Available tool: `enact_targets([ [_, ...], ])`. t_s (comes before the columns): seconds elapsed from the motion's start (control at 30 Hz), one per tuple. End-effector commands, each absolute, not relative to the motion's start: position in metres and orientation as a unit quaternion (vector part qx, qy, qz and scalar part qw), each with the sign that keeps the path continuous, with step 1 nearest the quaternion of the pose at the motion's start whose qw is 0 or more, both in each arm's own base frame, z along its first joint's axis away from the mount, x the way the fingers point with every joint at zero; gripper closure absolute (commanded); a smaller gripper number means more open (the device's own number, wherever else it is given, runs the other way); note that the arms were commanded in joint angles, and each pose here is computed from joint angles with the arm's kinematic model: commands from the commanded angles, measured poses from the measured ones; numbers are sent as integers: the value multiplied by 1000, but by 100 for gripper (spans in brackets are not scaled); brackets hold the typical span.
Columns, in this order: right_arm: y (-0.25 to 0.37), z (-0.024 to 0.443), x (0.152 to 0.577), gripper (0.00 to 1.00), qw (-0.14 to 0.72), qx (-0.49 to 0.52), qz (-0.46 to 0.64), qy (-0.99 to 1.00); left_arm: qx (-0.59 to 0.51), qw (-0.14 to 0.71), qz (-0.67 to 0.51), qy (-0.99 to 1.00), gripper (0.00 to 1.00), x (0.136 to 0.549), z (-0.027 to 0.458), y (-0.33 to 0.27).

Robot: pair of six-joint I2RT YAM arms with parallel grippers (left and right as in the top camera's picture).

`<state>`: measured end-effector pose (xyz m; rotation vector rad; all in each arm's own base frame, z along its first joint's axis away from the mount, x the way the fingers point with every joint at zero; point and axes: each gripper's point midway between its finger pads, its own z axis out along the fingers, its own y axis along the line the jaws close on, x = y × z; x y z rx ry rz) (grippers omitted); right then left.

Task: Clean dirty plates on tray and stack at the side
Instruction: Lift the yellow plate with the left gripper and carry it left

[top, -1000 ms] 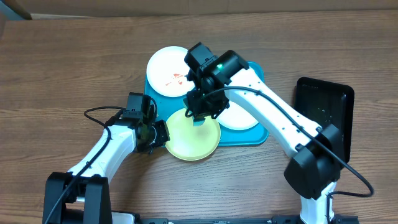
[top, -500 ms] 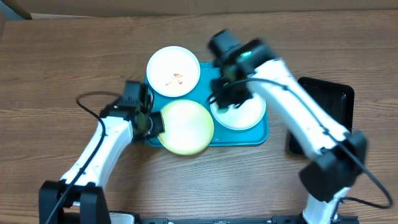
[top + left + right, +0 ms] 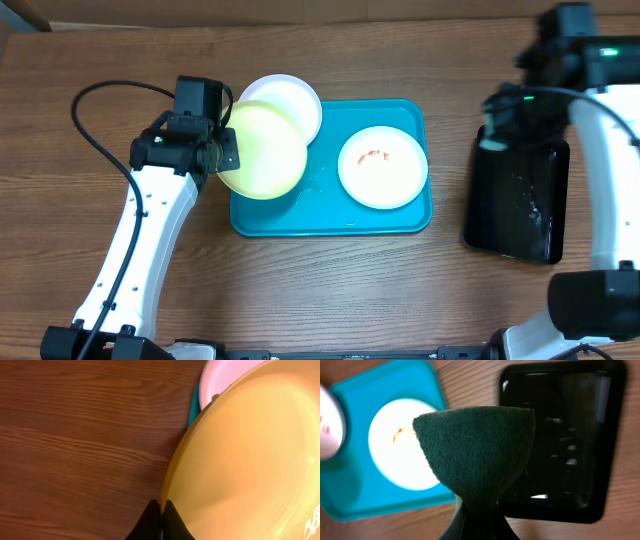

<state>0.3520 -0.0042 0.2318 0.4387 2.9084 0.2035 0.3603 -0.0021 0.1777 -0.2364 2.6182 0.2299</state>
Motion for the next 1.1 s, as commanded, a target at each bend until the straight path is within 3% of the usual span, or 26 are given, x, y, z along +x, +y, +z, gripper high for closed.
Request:
enact_targets([
  [0.0,-26,238,354,96,108,174,90,975,-83,284,186,937,96,361,207,20],
  [0.2,-40,235,353,96,105,195,119,968,-46,313,287,904,96,359,230,11],
  [0.53,-40,231,352,96,101,196,119,968,-2,359,358,862,96,355,256,-20],
  [1.07,-40,231,351,96,99,196,119,968,-4,382,405,830,96,352,275,-23],
])
